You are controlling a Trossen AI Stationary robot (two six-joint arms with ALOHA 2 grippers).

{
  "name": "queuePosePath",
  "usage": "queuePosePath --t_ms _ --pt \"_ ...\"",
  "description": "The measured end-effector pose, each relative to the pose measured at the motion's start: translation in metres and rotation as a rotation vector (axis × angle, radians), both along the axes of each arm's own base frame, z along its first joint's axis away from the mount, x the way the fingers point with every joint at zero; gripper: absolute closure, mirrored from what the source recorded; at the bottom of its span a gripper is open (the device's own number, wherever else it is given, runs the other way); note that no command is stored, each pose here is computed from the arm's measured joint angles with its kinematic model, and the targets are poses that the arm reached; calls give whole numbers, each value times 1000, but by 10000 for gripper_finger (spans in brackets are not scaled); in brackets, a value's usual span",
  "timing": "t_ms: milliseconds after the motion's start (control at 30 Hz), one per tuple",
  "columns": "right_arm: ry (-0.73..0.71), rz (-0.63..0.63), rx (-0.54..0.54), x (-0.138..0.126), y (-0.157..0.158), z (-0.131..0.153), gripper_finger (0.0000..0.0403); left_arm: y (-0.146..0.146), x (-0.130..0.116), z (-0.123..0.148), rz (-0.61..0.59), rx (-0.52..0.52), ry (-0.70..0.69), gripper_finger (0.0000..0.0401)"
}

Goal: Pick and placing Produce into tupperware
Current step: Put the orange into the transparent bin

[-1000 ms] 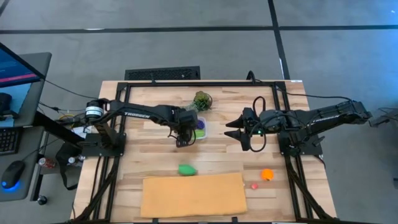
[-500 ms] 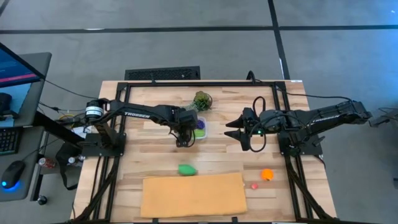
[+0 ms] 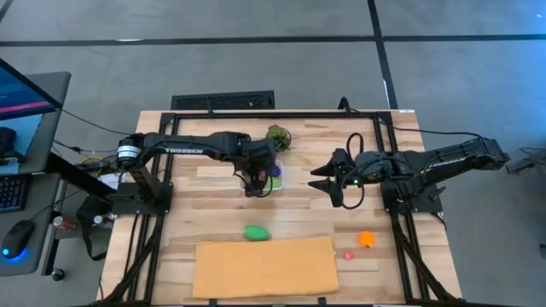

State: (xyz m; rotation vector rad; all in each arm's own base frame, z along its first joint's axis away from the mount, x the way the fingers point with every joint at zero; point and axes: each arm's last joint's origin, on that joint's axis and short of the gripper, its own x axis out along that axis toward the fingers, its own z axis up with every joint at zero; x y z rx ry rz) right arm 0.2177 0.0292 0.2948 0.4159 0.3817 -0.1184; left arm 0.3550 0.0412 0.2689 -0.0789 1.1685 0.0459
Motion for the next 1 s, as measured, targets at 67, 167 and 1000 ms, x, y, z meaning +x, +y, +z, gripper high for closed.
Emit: queuePosePath --t_ms 67,167,1000 --pt "22 0 -2 1 0 -3 198 -2 3 10 -22 -65 -37 69" --pt "29 -20 24 3 -1 -5 198 -5 7 20 -64 -189 -98 69" --pt "639 159 586 -53 54 -31 290 -31 10 30 -118 -322 -118 69"
